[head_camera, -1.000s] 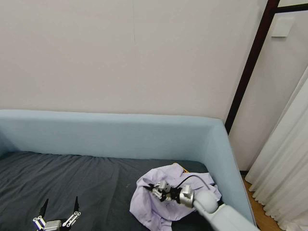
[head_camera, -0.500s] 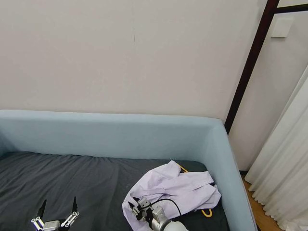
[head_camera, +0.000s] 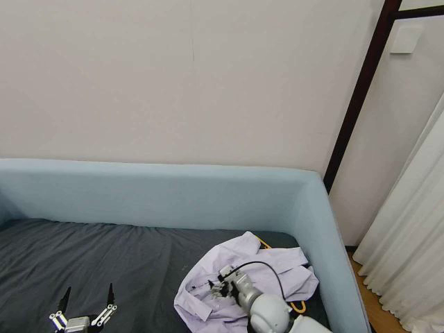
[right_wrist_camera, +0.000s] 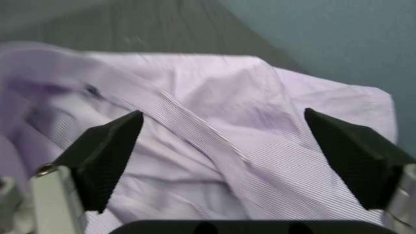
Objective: Pick up the clothes from the sofa and hang them on the clothes hanger.
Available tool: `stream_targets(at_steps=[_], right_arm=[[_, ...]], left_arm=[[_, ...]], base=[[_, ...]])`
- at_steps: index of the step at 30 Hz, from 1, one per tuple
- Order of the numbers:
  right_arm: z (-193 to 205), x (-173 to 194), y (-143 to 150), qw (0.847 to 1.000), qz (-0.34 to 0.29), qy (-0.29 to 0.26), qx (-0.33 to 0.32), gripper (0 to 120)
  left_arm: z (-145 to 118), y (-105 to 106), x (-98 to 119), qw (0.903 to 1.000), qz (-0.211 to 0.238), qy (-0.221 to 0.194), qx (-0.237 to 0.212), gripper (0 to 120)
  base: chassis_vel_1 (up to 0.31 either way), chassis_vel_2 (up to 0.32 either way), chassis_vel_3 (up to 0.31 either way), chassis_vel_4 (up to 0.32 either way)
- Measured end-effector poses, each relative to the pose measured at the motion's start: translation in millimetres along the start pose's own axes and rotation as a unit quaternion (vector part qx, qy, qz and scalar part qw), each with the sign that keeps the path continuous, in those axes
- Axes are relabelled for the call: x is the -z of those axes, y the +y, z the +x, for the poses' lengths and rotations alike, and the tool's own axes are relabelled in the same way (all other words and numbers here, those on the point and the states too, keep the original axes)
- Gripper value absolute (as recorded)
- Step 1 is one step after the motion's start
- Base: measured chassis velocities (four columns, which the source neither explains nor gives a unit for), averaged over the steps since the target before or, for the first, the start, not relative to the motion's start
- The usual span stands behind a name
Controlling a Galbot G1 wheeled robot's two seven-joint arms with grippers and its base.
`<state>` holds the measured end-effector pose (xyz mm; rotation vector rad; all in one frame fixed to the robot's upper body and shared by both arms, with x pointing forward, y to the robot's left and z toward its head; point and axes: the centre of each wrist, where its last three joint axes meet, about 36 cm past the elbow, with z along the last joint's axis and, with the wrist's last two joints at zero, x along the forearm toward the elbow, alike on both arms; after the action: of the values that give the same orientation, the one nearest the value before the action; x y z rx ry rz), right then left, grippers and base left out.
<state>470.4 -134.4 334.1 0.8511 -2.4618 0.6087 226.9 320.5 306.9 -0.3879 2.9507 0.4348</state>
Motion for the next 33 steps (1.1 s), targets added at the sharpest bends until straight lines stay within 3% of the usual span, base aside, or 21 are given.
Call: stream_targets(at_steps=[3, 9, 13, 19, 23, 26, 27, 33], right_arm=[[-4, -18, -19, 0.999, 0.04, 0.027, -0.007, 100], [-13, -34, -16, 0.998, 0.045, 0.046, -0.017, 92], [-22, -42, -15, 0.997, 0.042, 0.067, -0.025, 72], [-29, -54, -12, 0.995, 0.043, 0.082, -0.027, 55], [-33, -60, -11, 0.997, 0.04, 0.062, -0.021, 37], [-35, -63, -11, 0.998, 0.04, 0.052, -0.021, 30], [-37, -66, -12, 0.998, 0.041, 0.042, -0.023, 22], [-38, -71, -15, 0.998, 0.044, 0.027, -0.023, 5]], left_arm=[[-2, -3, 1, 1.0, 0.004, 0.0, 0.0, 100], [-4, -5, 1, 1.0, 0.003, 0.0, -0.001, 100], [-4, -5, 1, 1.0, 0.003, 0.001, -0.002, 100], [-4, -1, 1, 1.0, -0.001, 0.001, 0.0, 100], [-3, 0, -2, 1.0, -0.002, 0.003, 0.002, 100], [-3, -1, -2, 1.0, -0.001, 0.003, 0.001, 100], [-3, -2, -1, 1.0, 0.0, 0.003, 0.001, 100], [-4, -2, -1, 1.0, 0.0, 0.002, 0.002, 100]], base=[[0.0, 0.0, 0.0, 0.0], [0.0, 0.0, 0.0, 0.0], [0.0, 0.0, 0.0, 0.0], [0.0, 0.0, 0.0, 0.0], [0.0, 0.0, 0.0, 0.0], [0.0, 0.0, 0.0, 0.0], [0.0, 0.0, 0.0, 0.0], [0.0, 0.0, 0.0, 0.0]])
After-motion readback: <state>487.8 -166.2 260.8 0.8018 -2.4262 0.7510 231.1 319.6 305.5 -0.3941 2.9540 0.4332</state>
